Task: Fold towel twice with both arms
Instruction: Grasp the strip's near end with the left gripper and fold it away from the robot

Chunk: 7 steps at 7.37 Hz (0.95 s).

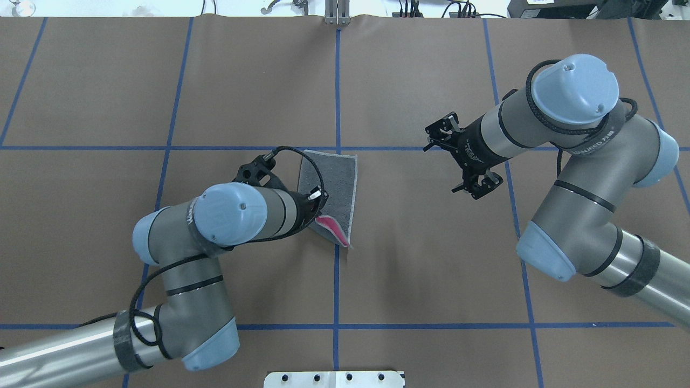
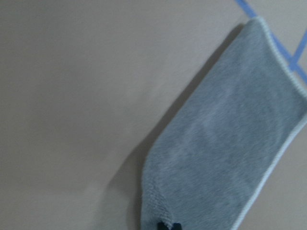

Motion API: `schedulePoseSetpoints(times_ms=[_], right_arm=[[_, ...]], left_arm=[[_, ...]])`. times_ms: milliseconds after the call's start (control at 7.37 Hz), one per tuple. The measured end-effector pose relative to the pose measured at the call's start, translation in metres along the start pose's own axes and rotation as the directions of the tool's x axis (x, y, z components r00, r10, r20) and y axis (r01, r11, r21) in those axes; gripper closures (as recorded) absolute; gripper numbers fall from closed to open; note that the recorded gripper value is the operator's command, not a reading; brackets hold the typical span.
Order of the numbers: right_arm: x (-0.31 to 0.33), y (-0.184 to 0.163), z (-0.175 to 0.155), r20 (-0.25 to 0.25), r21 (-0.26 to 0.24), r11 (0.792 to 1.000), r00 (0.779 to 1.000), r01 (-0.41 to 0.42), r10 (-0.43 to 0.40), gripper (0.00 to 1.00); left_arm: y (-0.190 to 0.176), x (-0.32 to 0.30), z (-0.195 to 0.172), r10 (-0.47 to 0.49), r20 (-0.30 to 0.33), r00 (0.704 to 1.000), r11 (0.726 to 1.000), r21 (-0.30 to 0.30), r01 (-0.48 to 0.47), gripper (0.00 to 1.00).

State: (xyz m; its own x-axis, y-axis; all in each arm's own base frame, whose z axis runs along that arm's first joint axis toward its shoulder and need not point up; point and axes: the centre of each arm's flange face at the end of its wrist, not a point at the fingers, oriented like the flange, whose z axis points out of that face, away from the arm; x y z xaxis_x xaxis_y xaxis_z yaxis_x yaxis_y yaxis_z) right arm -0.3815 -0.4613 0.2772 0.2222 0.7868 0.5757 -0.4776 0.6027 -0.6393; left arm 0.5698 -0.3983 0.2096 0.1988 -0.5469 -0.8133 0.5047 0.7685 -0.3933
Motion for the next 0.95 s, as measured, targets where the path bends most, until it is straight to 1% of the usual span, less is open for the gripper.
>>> schedulePoseSetpoints(times_ms=[271, 407, 543, 814, 950], right_arm=[[0.001, -0.009, -0.002, -0.002, 0.009, 1.0, 1.0, -0.001, 0.001, 0.0], [0.001, -0.012, -0.002, -0.003, 0.012, 1.0, 1.0, 0.002, -0.002, 0.0], [0.001, -0.014, -0.001, -0.005, 0.015, 1.0, 1.0, 0.009, -0.009, 0.0], [0.002, -0.016, 0.001, -0.008, 0.017, 1.0, 1.0, 0.014, -0.014, 0.0], [0.002, -0.015, 0.0, -0.008, 0.017, 1.0, 1.0, 0.015, -0.015, 0.0]], left_arm=[[-0.046, 0.052, 0.019, -0.037, -0.007, 0.999, 0.996, 0.075, 0.038, 1.0], [-0.068, 0.064, 0.026, -0.052, 0.001, 0.999, 0.994, 0.099, 0.052, 1.0], [-0.082, 0.071, 0.035, -0.063, 0.014, 0.998, 0.992, 0.111, 0.061, 1.0], [-0.091, 0.079, 0.048, -0.071, 0.03, 0.997, 0.99, 0.121, 0.067, 1.0], [-0.09, 0.082, 0.048, -0.069, 0.018, 0.997, 0.991, 0.115, 0.066, 1.0]])
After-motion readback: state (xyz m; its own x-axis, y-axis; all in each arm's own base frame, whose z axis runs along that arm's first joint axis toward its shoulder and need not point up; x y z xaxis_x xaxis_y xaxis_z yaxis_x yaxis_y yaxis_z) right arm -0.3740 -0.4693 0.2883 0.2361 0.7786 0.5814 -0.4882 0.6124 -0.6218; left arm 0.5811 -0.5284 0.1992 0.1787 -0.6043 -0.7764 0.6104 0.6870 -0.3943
